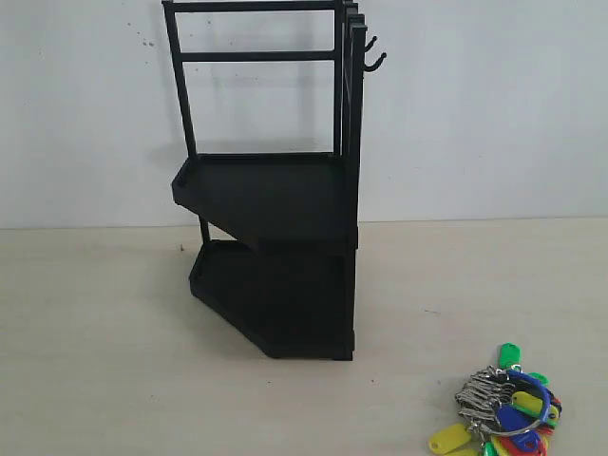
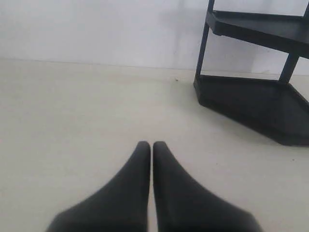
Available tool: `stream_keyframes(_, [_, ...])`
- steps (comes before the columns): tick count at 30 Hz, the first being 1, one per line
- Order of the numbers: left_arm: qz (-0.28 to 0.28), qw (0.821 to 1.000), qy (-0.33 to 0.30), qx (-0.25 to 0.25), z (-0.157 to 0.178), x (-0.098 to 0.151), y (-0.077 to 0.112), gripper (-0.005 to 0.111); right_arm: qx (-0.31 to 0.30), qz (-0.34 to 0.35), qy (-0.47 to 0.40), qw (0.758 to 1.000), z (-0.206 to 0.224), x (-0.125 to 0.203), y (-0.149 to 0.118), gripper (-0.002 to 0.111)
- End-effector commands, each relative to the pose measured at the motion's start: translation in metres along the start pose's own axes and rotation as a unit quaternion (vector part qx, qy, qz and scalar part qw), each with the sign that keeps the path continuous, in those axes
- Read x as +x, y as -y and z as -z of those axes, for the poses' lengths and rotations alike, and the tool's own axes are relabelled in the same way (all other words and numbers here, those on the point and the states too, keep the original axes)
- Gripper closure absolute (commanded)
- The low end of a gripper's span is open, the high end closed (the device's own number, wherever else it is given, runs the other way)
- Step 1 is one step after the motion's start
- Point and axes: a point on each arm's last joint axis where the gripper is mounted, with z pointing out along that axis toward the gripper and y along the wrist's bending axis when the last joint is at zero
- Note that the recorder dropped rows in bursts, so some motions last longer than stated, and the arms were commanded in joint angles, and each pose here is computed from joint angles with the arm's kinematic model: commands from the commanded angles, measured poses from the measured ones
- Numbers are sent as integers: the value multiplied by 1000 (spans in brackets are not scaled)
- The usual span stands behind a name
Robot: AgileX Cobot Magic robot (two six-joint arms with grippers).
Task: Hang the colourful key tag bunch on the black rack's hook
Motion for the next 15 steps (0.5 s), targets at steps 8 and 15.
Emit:
stream_keyframes(8, [-4,1000,3,-2,0,0,0,102,1,10,8,1000,0,-1,0,108])
stream_keyframes(15, [-4,1000,3,-2,0,0,0,102,1,10,9,1000,0,-1,0,108])
